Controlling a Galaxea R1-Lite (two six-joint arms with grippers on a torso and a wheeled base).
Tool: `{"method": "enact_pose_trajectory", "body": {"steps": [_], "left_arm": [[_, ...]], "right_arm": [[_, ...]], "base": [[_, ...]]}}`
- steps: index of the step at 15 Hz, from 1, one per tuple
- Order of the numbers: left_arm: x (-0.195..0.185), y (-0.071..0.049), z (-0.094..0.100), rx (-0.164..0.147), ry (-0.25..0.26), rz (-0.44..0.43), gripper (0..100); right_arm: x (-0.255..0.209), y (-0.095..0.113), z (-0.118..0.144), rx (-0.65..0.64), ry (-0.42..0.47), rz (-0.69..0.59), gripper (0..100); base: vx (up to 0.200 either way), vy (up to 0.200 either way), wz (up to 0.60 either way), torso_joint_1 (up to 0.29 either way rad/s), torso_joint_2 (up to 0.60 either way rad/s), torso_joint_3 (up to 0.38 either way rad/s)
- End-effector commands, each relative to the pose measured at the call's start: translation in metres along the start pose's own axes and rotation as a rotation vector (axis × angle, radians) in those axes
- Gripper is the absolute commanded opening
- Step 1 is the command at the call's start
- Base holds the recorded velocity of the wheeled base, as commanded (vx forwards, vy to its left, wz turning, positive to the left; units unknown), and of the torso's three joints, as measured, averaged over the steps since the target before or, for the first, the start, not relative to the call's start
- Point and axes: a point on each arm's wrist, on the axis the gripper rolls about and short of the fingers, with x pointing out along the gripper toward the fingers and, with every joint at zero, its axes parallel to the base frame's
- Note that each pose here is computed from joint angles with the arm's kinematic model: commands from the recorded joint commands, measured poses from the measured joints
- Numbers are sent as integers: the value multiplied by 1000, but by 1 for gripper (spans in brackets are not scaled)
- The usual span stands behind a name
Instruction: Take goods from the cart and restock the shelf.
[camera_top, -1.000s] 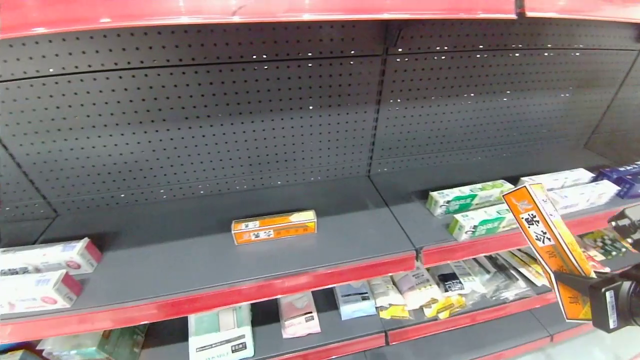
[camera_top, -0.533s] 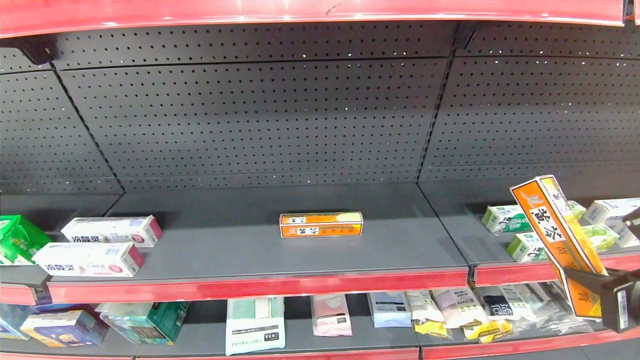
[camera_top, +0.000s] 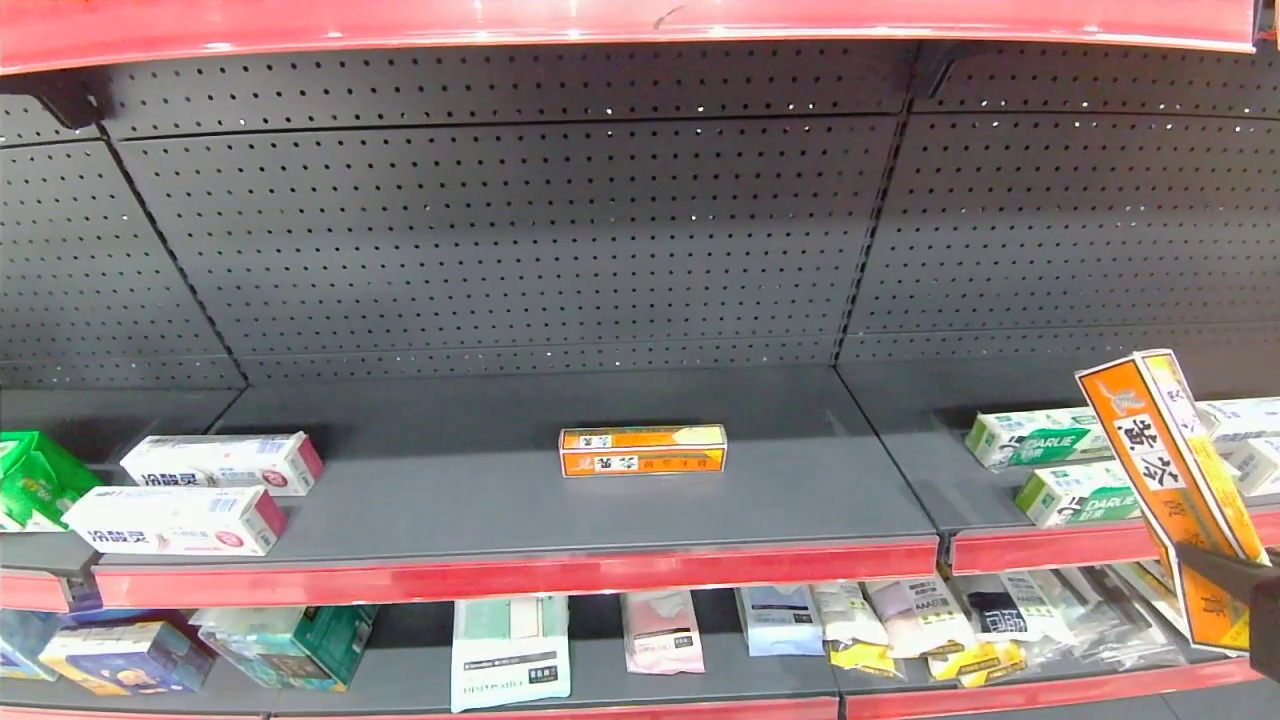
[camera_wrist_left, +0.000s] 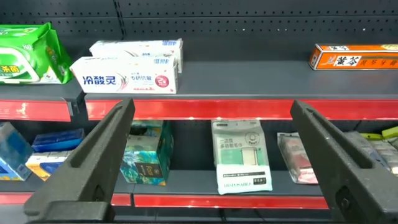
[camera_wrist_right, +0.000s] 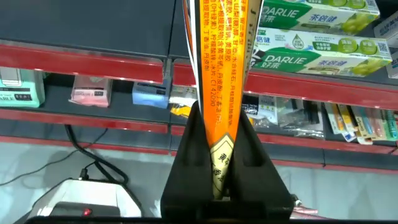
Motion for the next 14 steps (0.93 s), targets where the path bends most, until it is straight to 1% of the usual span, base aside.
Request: {"method": "enact_pose_trajectory", "body": {"steps": [1,3,6,9,11,12,13,14], "left_arm": [[0,0,0,0,3,1,100],[1,0,0,1,13,-3,100],[1,0,0,2,13,-3,100],[1,0,0,4,11,-4,100],[2,0,1,24,20,-21,100],[3,-1,2,42,38,-42,100],[4,-1,3,65,49,-53,100],[5,-1,3,70,63,-56,100]], "right_arm": [[-3,0,-2,3,-6,-7,0],[-3,0,-4,3,-6,-6,0],[-6,1,-8,3,-6,-6,0],[-8,1,-11,3,-16,-6,0],[-14,3,-15,1,-36,-4,0],[-19,3,-18,1,-57,-10,0],[-27,4,-20,2,-93,-17,0],[-34,4,-22,3,-127,-28,0]], "base": [[0,0,0,0,0,0],[0,0,0,0,0,0],[0,0,-600,1,1,1],[0,0,0,0,0,0],[0,0,0,0,0,0],[0,0,0,0,0,0],[0,0,0,0,0,0],[0,0,0,0,0,0]]}}
